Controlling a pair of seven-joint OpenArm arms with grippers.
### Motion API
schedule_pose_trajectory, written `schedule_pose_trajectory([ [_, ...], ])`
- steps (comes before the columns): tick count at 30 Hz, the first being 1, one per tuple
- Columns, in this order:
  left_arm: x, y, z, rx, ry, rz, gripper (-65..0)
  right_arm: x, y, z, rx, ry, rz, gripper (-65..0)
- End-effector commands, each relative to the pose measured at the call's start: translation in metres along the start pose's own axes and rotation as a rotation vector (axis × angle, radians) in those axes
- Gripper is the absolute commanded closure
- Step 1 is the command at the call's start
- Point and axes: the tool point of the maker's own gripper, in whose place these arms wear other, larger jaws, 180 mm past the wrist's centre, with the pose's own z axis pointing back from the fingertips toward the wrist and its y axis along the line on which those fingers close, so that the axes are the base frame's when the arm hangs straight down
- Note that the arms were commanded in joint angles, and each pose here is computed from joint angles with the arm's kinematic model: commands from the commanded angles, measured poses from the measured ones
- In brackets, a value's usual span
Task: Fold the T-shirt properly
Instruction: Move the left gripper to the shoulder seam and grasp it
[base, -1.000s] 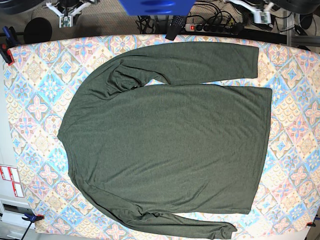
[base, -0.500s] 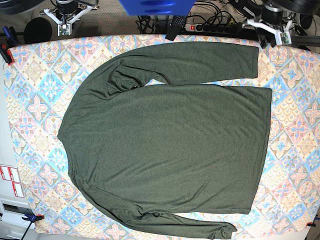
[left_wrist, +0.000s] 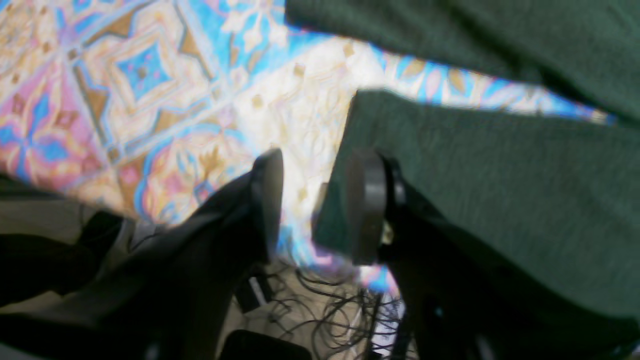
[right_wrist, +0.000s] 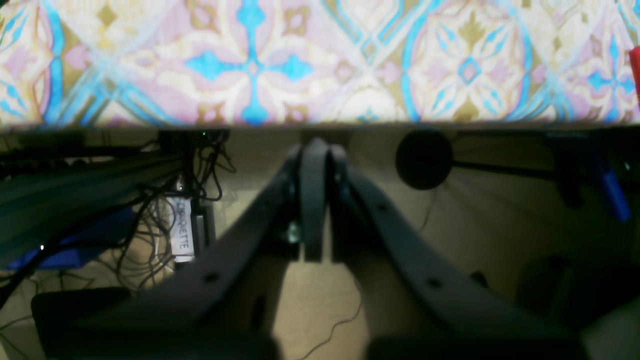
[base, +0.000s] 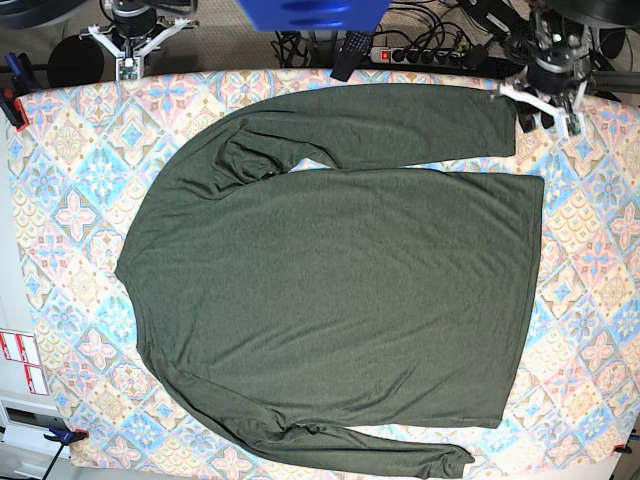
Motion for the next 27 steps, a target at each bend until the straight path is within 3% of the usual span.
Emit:
schedule_pose_trajectory([
  [1,0.009,0.004,0.001,0.001,-0.009,0.021,-22.0,0.003,-0.004,0.004,-0.009,-0.020,0.009,0.0],
  [10,0.010,0.007,-0.017,-0.052,0.107,0.163,-22.1,0.013,-0.004,-0.001,-0.011,-0.042,0.004,0.0],
  [20,-0.014,-0.004,-0.027,-0.124,0.214,0.143,-22.4,0.019,-0.002,-0.003,-0.010,-0.057,0.001,0.0],
  [27,-0.039,-0.011,-0.031,-0.145,0.279,0.138,-37.4,0.019,-0.002,-0.004,-0.010,-0.057,0.000,0.0],
])
